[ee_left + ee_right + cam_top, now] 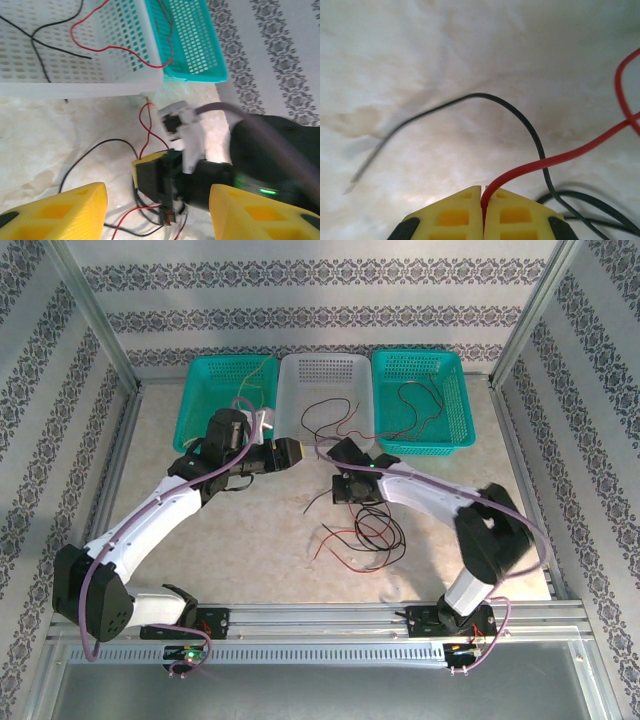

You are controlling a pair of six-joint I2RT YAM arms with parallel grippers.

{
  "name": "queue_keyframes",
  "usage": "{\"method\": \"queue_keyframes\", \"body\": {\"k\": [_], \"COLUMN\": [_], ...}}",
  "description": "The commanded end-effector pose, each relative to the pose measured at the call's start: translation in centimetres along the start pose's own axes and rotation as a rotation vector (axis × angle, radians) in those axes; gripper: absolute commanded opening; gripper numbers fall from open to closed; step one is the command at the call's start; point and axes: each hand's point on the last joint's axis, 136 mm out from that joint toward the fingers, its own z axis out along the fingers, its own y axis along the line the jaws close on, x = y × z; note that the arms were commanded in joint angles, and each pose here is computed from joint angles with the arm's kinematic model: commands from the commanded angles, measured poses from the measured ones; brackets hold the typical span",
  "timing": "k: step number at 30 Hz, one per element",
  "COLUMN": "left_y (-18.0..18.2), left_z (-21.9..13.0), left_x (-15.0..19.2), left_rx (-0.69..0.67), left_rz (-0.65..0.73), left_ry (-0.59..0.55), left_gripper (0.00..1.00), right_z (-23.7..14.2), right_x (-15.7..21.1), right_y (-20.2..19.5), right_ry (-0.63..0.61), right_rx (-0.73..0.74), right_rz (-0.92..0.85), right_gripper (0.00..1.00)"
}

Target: Untangle the cables

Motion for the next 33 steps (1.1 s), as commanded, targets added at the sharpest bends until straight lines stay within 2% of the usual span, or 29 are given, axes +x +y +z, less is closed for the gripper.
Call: {"method": "queue_keyframes", "body": {"k": [1, 4, 9, 15, 18, 24, 28, 31, 33], "left_y": [-1.8, -4.1, -9.1, -12.2, -13.5, -14.4, -12.4, -11.7, -11.2], "left_z": [1.3, 2.3, 2.4, 1.3, 0.5, 0.2, 1.3, 1.4, 1.9], "left_x": [-0.2, 0.7, 1.7, 1.8, 1.9, 2.0, 2.0, 2.6, 3.1], "left_rx": [0.142, 0.238, 0.427, 0.570, 0.643, 0.661, 0.549, 0.556, 0.556], "left_rz": [-0.036, 0.003, 0.121, 0.187, 0.219, 0.260, 0.234, 0.210, 0.200], "left_ry": [-0.017, -0.006, -0.056, -0.135, -0.169, -0.188, -0.184, -0.187, -0.164], "left_gripper": [0.56, 0.63, 0.70, 0.83, 0.84, 0.85, 0.83, 0.84, 0.81], "right_z": [-6.4, -11.8, -19.0, -24.8, -26.9, -30.1, -31.9, -33.3, -34.0], "right_x": [-1.7, -3.2, -5.6, -7.4, -8.0, -8.4, -8.5, -8.7, -8.9], "right_y": [1.7, 2.7, 3.9, 5.0, 5.4, 6.3, 6.5, 6.4, 6.5], "right_ry": [-0.127, -0.238, -0.385, -0.499, -0.537, -0.577, -0.599, -0.620, -0.629], "right_rx": [-0.132, -0.249, -0.396, -0.532, -0.587, -0.717, -0.780, -0.804, -0.821], "right_rz": [0.003, 0.025, 0.075, 0.120, 0.138, 0.171, 0.178, 0.173, 0.162], "right_gripper": [0.00, 0.00, 0.00, 0.00, 0.00, 0.00, 0.00, 0.00, 0.00]}}
